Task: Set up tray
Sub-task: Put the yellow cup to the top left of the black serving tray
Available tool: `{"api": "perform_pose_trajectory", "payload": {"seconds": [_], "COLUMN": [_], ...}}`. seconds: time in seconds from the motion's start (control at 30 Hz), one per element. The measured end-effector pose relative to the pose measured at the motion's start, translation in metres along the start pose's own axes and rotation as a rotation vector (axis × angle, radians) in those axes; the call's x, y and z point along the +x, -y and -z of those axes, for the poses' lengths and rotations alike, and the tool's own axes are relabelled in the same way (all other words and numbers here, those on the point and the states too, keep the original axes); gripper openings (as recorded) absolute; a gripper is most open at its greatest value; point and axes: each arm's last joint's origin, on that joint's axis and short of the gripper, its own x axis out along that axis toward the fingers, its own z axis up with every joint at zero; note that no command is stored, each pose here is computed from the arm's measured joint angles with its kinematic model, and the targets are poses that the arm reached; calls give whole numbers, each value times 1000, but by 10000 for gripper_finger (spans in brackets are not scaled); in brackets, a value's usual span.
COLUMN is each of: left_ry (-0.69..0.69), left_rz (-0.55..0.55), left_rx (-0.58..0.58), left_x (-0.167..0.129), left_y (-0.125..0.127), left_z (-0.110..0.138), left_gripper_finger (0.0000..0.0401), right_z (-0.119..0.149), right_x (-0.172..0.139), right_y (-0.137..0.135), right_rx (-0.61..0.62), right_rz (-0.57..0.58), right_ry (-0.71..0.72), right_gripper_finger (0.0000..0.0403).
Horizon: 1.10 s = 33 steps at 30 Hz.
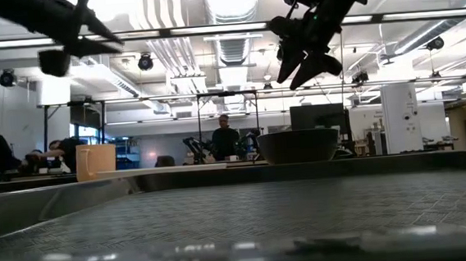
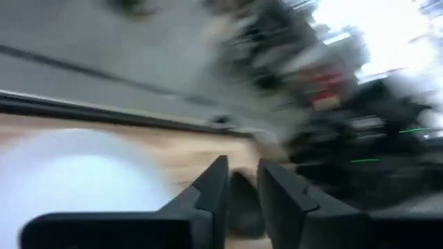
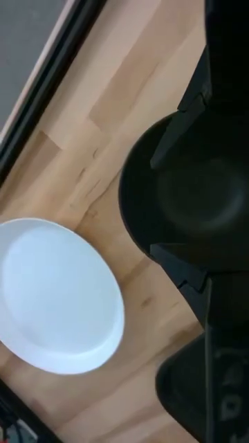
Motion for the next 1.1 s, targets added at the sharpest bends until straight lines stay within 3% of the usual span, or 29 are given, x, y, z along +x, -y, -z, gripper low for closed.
{"api": "perform_pose_trajectory", "payload": {"seconds": [0.27,0.43,0.5,0.6,0.87,1.0,1.1], "left_ry": [-134,-151,-157,-190,-273,-378,-379], "left_rz": [-525,-851,-932,-982,-966,-1011,-1041], "left_rx": [132,58,-9,-54,-69,-75,-75], "left_x": [9,23,28,32,51,67,70], "left_y": [20,5,-7,-26,-70,-97,-99], "left_z": [-43,-64,-74,-86,-109,-106,-105], "left_gripper_finger": [167,191,192,189,187,187,187], "right_z": [0,2,2,2,-2,-3,-5], "right_x": [0,0,0,0,0,1,1], "right_y": [7,9,9,9,7,6,6], "right_rx": [-54,-115,-140,-142,-94,-85,-45], "right_rz": [-24,-16,-16,-15,-26,-22,-2], "right_ry": [-44,-75,-74,-71,-26,-9,18], "right_gripper_finger": [166,166,166,167,164,164,162]}}
